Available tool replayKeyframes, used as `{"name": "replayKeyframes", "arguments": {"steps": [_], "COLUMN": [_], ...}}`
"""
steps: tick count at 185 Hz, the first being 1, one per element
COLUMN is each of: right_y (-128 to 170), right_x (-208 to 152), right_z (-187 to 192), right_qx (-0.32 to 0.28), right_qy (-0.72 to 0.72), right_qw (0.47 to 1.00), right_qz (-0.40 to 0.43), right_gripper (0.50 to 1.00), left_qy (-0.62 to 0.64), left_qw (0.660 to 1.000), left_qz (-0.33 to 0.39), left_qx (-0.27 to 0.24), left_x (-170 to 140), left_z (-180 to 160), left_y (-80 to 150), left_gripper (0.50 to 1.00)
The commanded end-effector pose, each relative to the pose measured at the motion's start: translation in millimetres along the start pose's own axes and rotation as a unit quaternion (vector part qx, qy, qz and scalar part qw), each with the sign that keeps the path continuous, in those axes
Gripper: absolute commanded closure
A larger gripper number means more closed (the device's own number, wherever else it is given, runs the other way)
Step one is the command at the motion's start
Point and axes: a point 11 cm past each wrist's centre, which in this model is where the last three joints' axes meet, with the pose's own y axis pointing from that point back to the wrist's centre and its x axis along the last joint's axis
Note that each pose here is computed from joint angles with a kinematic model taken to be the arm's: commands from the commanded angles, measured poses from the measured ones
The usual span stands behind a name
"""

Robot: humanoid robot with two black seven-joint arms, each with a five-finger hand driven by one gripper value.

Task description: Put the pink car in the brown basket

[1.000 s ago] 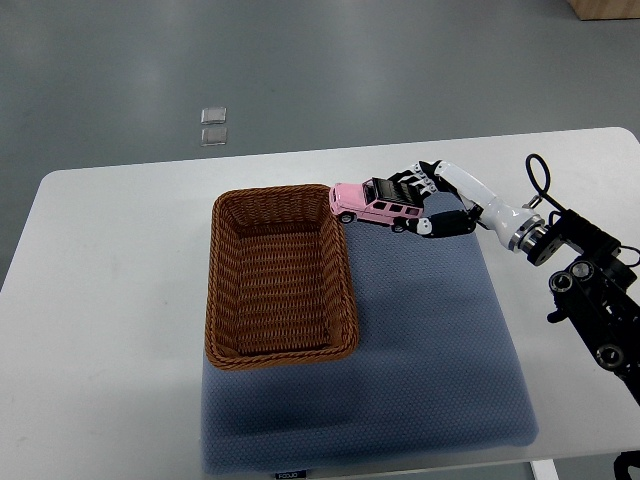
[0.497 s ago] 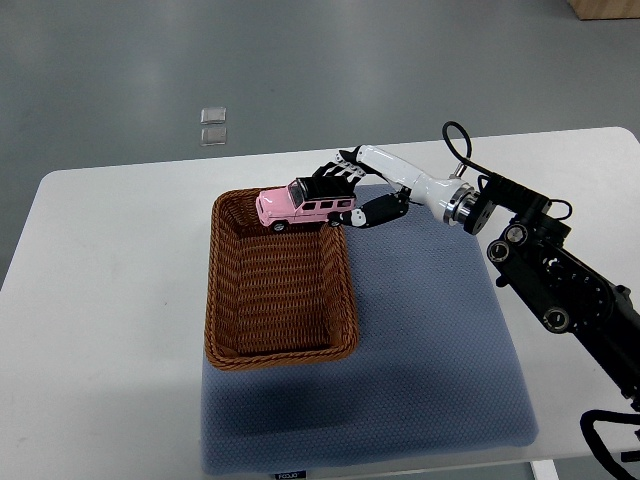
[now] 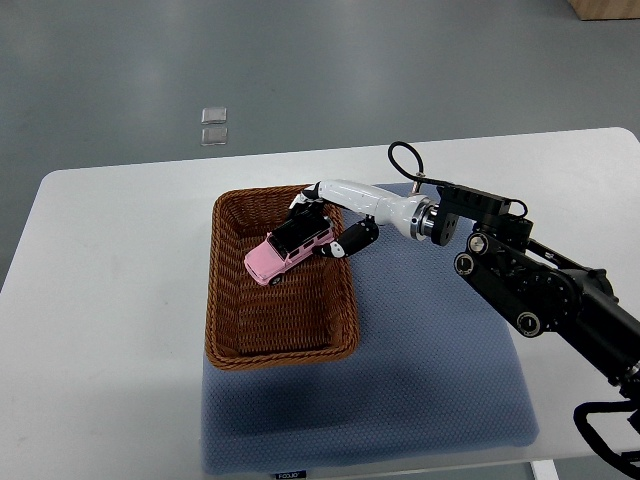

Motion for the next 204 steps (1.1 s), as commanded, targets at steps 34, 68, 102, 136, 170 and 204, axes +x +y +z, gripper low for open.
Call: {"name": "replayKeyframes", "arguments": {"steps": [34, 68, 102, 136, 170, 204], "right_y": [-1, 5, 22, 52, 87, 115], "right_x": [3, 15, 40, 64, 70, 66], "right_z": [6, 20, 42, 80, 114, 140], "right_qx": [-0.010, -0.022, -0.029, -0.055, -0.066, -0.067], "right_qy": [-0.003, -0.040, -0.171, -0.320, -0.455, -0.548], "right_qw": [1.000, 0.998, 0.977, 0.918, 0.831, 0.758], "right_qz": [0.001, 0.042, 0.124, 0.229, 0.311, 0.348], "right_gripper": [0.607, 0.607, 0.607, 0.607, 0.607, 0.607], "left_qy": [0.000, -0.001, 0.000, 0.000, -0.001, -0.001], "left_qw": [1.000, 1.000, 1.000, 1.000, 1.000, 1.000], "left_qz": [0.002, 0.002, 0.002, 0.002, 0.002, 0.001], "left_qx": [-0.001, -0.003, -0.003, -0.003, -0.003, -0.003], "left_x": [1, 1, 1, 1, 1, 1], "left_z": [1, 3, 4, 4, 4, 4], "left_y": [0, 0, 0, 0, 0, 0], "left_gripper": [0.500, 0.500, 0.500, 0.500, 0.500, 0.500]}}
